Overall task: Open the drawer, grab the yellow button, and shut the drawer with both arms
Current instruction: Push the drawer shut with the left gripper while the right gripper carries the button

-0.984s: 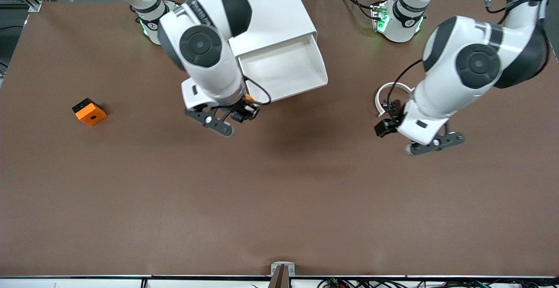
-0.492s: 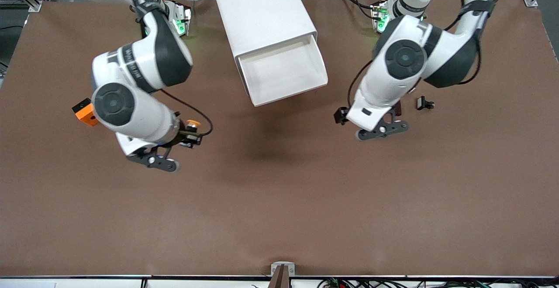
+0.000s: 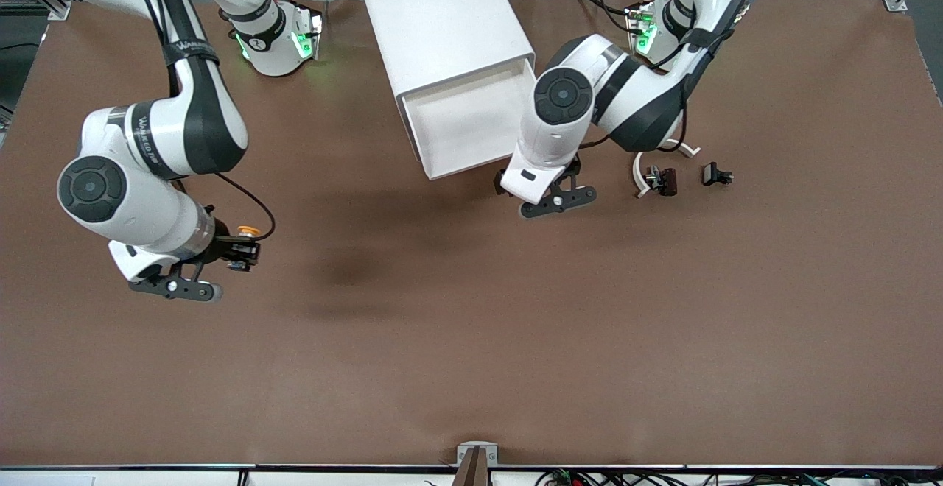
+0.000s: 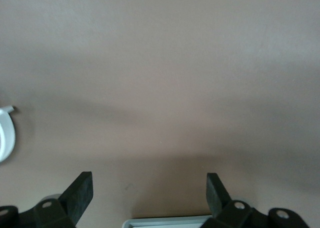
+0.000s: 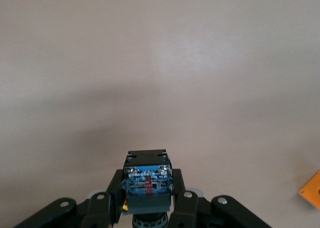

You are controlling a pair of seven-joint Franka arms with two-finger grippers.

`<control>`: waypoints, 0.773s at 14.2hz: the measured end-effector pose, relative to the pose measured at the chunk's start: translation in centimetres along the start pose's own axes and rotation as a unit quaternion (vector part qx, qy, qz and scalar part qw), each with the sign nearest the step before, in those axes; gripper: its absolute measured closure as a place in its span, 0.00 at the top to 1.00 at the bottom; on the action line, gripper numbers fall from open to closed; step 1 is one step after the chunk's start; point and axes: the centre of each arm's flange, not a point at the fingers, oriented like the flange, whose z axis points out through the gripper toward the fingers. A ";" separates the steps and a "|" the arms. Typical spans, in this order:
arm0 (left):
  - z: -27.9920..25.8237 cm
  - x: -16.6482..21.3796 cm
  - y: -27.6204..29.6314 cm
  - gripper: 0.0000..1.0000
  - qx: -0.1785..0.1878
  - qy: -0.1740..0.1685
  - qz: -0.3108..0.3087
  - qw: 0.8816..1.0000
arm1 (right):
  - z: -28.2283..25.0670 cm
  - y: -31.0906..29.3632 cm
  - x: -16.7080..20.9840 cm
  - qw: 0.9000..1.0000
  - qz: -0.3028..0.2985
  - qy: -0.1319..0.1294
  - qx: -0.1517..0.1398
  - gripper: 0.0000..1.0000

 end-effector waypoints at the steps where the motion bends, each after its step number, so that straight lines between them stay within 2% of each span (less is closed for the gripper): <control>1: 0.6 -0.9 0.7 1.00 0.004 -0.003 -0.005 1.000 | 1.1 1.6 -0.1 1.000 0.000 0.003 -0.004 0.41; 7: 2.5 -6.1 3.6 1.00 0.026 -0.018 -0.012 0.999 | 6.9 10.2 -0.2 0.999 -0.003 0.035 -0.001 0.41; 11: 3.3 -9.1 4.9 1.00 0.012 -0.083 -0.019 0.996 | 9.2 14.5 0.6 0.998 -0.015 0.054 -0.001 0.41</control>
